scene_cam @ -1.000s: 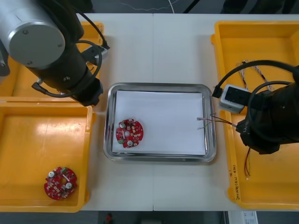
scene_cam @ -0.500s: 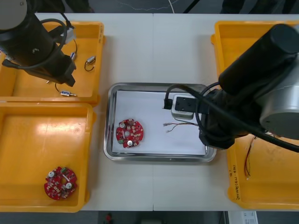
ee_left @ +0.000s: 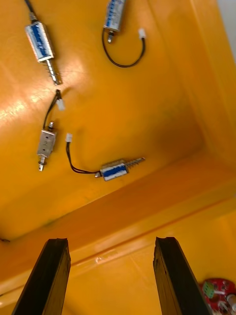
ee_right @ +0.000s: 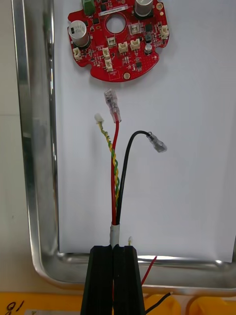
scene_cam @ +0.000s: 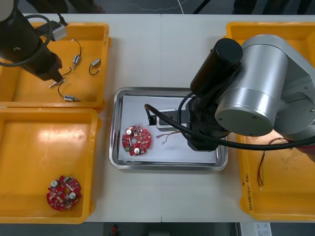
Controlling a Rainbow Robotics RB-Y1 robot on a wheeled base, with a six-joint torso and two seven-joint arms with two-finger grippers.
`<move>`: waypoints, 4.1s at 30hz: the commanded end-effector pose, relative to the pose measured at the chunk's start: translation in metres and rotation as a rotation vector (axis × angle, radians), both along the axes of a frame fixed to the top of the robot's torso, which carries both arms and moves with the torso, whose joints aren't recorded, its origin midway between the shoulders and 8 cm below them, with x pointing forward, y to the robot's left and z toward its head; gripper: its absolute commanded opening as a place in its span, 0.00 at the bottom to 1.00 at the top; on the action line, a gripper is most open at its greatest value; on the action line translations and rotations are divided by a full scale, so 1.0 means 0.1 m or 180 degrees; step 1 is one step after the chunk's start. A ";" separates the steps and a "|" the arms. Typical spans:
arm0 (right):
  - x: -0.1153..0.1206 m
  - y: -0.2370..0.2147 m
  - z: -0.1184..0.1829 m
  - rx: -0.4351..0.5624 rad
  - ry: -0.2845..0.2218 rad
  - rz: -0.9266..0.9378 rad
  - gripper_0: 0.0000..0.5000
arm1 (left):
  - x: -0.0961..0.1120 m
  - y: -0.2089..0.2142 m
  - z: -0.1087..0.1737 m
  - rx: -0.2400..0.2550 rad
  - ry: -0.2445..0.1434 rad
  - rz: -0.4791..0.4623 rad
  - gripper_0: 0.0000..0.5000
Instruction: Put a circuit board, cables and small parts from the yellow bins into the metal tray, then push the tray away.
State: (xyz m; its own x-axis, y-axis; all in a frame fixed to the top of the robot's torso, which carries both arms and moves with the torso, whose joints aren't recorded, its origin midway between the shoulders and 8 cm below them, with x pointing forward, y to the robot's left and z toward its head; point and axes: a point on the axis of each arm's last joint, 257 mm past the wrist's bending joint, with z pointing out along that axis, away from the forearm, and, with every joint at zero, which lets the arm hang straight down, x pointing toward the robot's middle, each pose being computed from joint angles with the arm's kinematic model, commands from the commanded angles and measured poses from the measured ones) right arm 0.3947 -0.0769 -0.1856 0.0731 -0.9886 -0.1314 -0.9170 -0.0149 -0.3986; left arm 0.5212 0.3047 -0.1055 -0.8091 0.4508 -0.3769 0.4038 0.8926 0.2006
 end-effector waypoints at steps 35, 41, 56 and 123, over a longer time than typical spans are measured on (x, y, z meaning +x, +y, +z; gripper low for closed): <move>0.28 -0.21 -0.91 -0.0380 0.0063 -0.0079 0.22 | 0.96 0.38 -0.06 0.0148 -0.0807 -0.0473 1.00; 0.27 -0.20 -0.90 -0.0356 0.0066 -0.0096 1.00 | 0.97 0.40 -0.24 0.0206 -0.0769 -0.0475 1.00; 0.26 0.04 -0.51 -0.0087 -0.0078 -0.0028 1.00 | 0.96 0.47 -0.70 0.0398 -0.0786 -0.0568 1.00; 1.47 -2.90 1.37 0.0971 -0.0251 -0.3258 1.00 | 0.89 0.48 -0.70 0.0377 -0.0850 -0.0612 0.00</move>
